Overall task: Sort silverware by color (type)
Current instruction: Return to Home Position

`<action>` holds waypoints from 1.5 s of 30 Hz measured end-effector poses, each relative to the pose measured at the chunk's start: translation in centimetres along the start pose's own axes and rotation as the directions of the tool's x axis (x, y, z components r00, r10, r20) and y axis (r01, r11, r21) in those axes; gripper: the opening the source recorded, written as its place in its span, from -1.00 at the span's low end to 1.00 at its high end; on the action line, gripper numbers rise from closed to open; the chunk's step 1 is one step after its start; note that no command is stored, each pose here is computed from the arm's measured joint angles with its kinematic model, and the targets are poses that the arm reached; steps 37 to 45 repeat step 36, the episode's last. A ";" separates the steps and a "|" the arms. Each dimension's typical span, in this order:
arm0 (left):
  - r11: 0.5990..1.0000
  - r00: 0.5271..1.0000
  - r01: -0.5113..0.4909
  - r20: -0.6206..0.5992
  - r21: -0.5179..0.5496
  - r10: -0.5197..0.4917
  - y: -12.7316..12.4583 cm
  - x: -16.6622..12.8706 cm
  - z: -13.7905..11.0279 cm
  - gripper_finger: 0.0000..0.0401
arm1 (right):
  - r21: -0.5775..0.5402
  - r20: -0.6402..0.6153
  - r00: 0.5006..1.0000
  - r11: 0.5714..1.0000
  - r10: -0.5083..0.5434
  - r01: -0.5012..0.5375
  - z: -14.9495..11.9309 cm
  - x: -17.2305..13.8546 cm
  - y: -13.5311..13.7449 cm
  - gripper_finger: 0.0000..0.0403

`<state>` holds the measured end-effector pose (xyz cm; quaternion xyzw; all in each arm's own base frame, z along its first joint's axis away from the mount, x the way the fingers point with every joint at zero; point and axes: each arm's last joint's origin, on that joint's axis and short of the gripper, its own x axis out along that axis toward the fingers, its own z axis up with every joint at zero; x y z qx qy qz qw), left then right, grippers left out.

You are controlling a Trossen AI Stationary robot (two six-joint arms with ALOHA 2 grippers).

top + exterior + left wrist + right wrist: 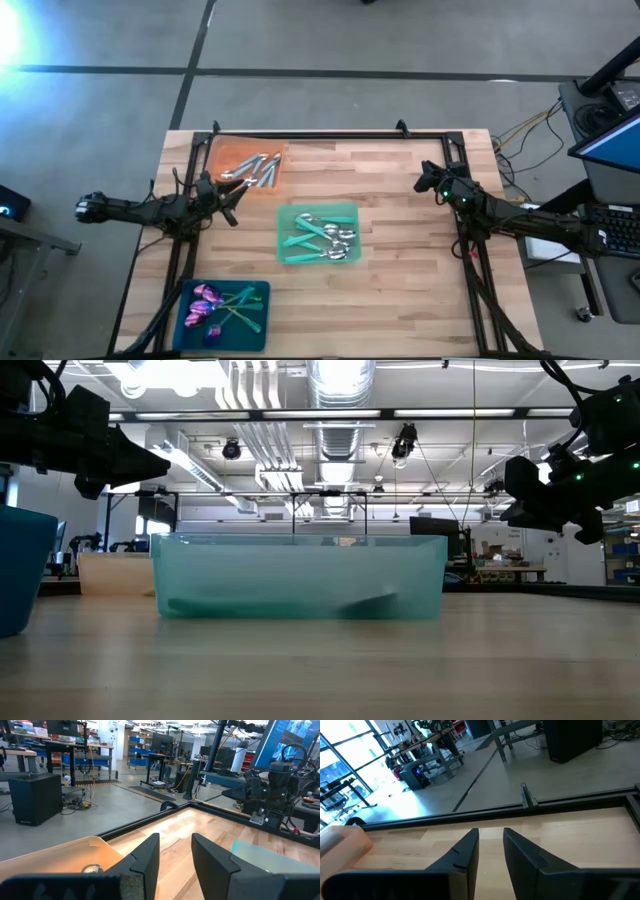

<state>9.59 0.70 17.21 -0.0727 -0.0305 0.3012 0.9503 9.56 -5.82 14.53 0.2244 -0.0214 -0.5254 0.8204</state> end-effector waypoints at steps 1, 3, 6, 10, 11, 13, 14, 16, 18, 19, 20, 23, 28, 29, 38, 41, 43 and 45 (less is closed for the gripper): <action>1.000 1.000 0.000 0.000 0.000 0.000 0.0 0.0 0.0 -0.51 | 0.000 0.000 1.000 1.000 0.000 0.000 0.0 0.0 0.0 -0.59; 1.000 1.000 0.000 0.000 0.000 0.000 0.0 0.0 0.0 -0.51 | 0.000 0.000 1.000 1.000 0.000 0.000 0.0 0.0 0.0 -0.58; 1.000 1.000 0.000 0.000 0.000 0.000 0.0 0.0 0.0 -0.51 | -0.001 0.000 1.000 1.000 0.000 0.000 0.0 0.0 0.0 -0.59; 1.000 1.000 0.000 0.000 0.000 0.000 0.0 0.0 0.0 -0.51 | 0.000 0.000 1.000 1.000 0.000 0.000 0.0 0.0 0.0 -0.62; 1.000 1.000 0.000 0.000 0.000 0.000 0.0 0.0 0.0 -0.51 | 0.000 0.000 1.000 1.000 -0.001 0.001 0.0 0.0 0.0 -0.63; 1.000 1.000 0.000 0.000 0.000 0.000 0.0 0.0 0.0 -0.51 | 0.000 0.000 1.000 1.000 0.000 0.000 0.0 0.0 0.0 -0.64; 1.000 1.000 0.000 0.000 0.000 0.000 0.0 0.0 0.0 -0.51 | -0.001 0.000 1.000 1.000 0.000 0.000 0.0 0.0 0.0 -0.65; 1.000 1.000 0.000 0.000 0.000 0.000 0.0 0.0 0.0 -0.51 | 0.000 0.000 1.000 1.000 0.000 0.000 0.0 0.0 0.0 -0.65; 1.000 1.000 0.000 0.000 0.000 0.000 0.0 0.0 0.0 -0.51 | 0.000 0.000 1.000 1.000 0.000 0.000 0.0 0.0 0.0 -0.65; 1.000 1.000 0.000 0.000 0.000 0.000 0.0 0.0 0.0 -0.51 | 0.000 0.000 1.000 1.000 0.000 0.000 0.0 0.0 0.0 -0.64; 1.000 1.000 0.000 0.000 0.000 0.000 0.0 0.0 0.0 -0.51 | 0.000 0.000 1.000 1.000 0.000 0.000 0.0 0.0 0.0 -0.63; 1.000 1.000 0.000 0.000 0.000 0.000 0.0 0.0 0.0 -0.51 | 0.000 0.000 1.000 1.000 -0.001 0.001 0.0 0.0 0.0 -0.61; 1.000 1.000 0.000 0.000 0.000 0.000 0.0 0.0 0.0 -0.51 | -0.001 0.000 1.000 1.000 0.000 0.000 0.0 0.0 0.0 -0.58; 1.000 1.000 0.000 0.000 0.000 0.000 0.0 0.0 0.0 -0.51 | -0.001 0.000 1.000 1.000 -0.001 0.001 0.0 0.0 0.0 -0.57; 1.000 1.000 0.000 0.000 0.000 0.000 0.0 0.0 0.0 -0.51 | 0.000 0.000 1.000 1.000 0.000 0.000 0.0 0.0 0.0 -0.60; 1.000 1.000 0.000 0.000 0.000 0.000 0.0 0.0 0.0 -0.51 | 0.000 0.000 1.000 1.000 0.000 0.000 0.0 0.0 0.0 -0.60; 1.000 1.000 0.000 0.000 0.000 0.000 0.0 0.0 0.0 -0.51 | 0.000 0.000 1.000 1.000 0.000 0.000 0.0 0.0 0.0 -0.60; 1.000 1.000 0.000 0.000 0.000 0.000 0.0 0.0 0.0 -0.51 | 0.000 0.000 1.000 1.000 0.000 0.000 0.0 0.0 0.0 -0.60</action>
